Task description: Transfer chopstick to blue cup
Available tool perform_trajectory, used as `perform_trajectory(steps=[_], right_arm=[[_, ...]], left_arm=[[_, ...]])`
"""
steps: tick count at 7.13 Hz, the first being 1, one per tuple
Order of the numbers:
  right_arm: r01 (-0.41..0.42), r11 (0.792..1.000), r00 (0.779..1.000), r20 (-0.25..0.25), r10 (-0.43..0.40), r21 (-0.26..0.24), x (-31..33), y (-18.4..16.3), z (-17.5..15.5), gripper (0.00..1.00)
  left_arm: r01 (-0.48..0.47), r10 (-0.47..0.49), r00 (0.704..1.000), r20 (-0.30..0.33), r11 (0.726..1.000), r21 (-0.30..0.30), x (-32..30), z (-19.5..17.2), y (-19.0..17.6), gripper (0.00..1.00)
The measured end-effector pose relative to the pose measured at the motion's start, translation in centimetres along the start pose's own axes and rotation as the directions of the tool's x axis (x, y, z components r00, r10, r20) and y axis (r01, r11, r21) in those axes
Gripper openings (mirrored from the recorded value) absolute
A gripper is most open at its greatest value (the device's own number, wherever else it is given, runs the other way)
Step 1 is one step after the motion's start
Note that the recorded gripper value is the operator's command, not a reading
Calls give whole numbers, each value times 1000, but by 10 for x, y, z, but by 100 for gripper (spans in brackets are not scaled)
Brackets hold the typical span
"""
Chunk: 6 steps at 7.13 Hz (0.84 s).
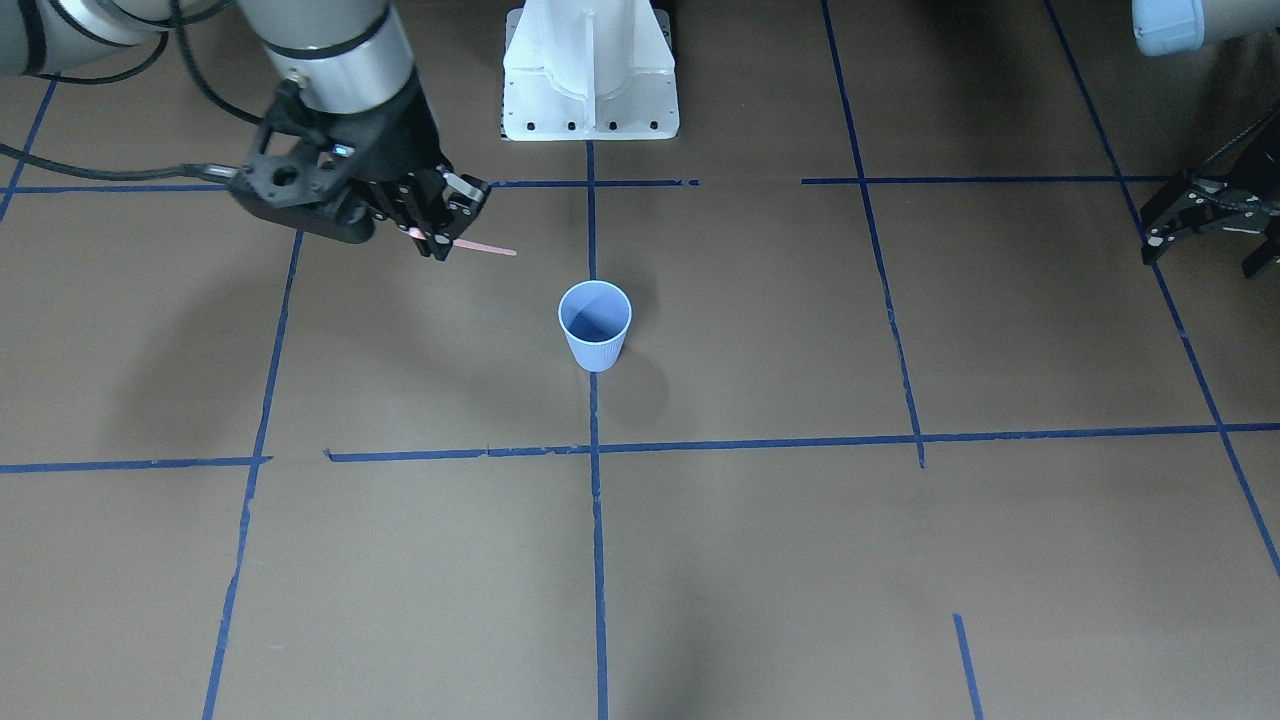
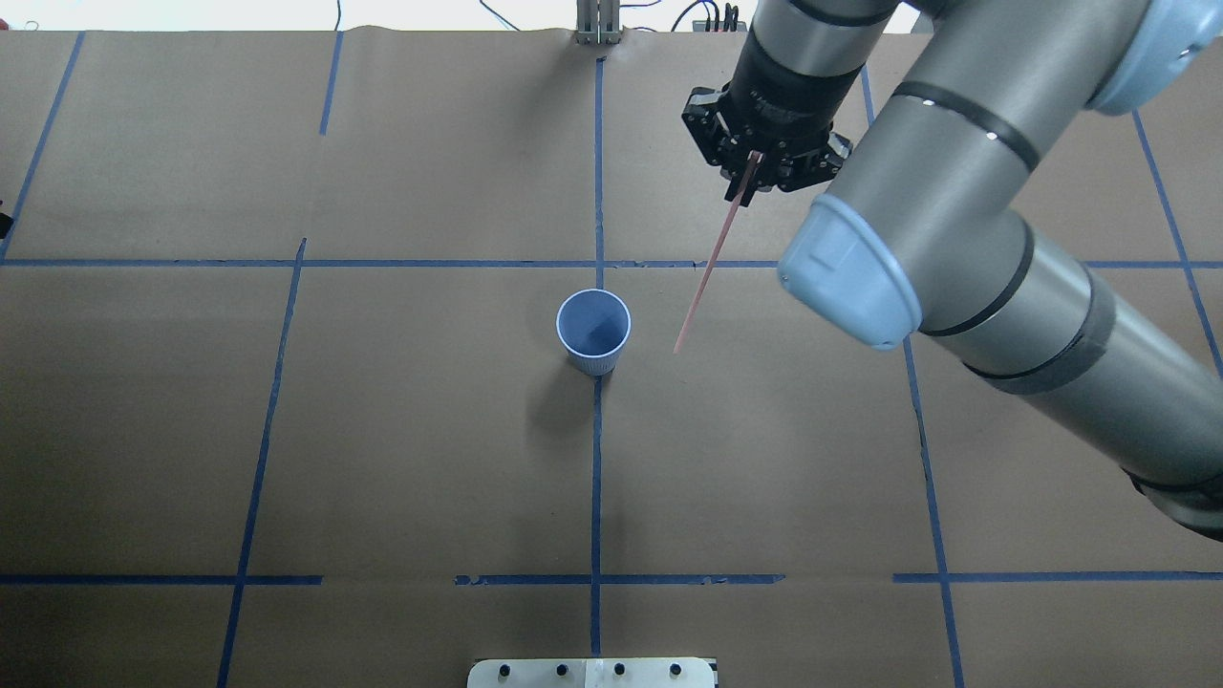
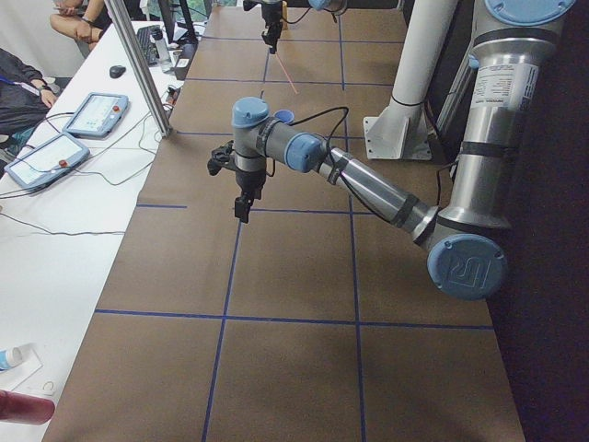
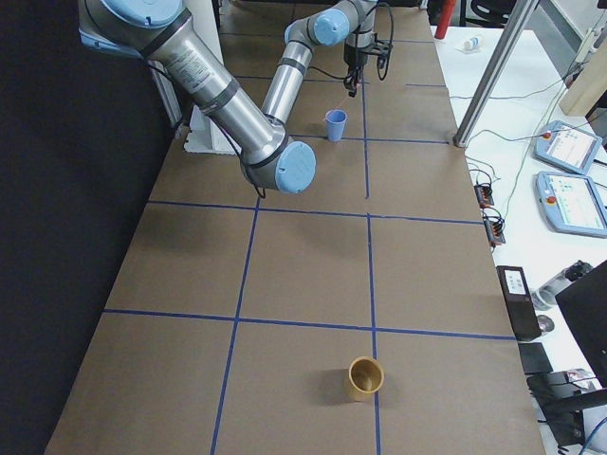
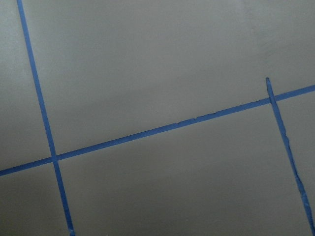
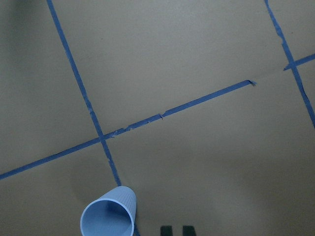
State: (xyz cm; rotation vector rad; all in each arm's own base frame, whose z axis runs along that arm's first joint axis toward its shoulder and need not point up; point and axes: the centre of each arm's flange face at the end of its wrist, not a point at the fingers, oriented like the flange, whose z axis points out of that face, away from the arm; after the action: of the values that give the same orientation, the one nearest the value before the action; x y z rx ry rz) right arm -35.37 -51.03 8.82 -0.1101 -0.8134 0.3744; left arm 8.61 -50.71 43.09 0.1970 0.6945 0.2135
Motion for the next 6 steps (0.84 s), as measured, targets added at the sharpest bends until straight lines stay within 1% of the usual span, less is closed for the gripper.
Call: perform_trajectory(steps=[1, 2, 4, 5, 6], right_arm=[[4, 1000, 1000, -1, -4, 7, -8, 1, 3, 0], [4, 1000, 1000, 8, -4, 13, -23, -2, 5, 0], [-13, 1000, 1000, 24, 13, 19, -72, -14, 8, 0], [-18, 1000, 1000, 20, 18, 19, -89, -17, 10, 0], [-13, 1000, 1000, 7, 13, 21, -97, -12, 19, 0]], left_arm=[[2, -2, 1000, 2, 1000, -9, -4, 5, 0, 100], [4, -4, 1000, 3, 1000, -14, -8, 9, 0, 100], [7, -7, 1000, 4, 1000, -17, -11, 12, 0, 100], [7, -7, 1000, 4, 1000, -17, -11, 12, 0, 100], [8, -8, 1000, 4, 1000, -18, -11, 13, 0, 100]])
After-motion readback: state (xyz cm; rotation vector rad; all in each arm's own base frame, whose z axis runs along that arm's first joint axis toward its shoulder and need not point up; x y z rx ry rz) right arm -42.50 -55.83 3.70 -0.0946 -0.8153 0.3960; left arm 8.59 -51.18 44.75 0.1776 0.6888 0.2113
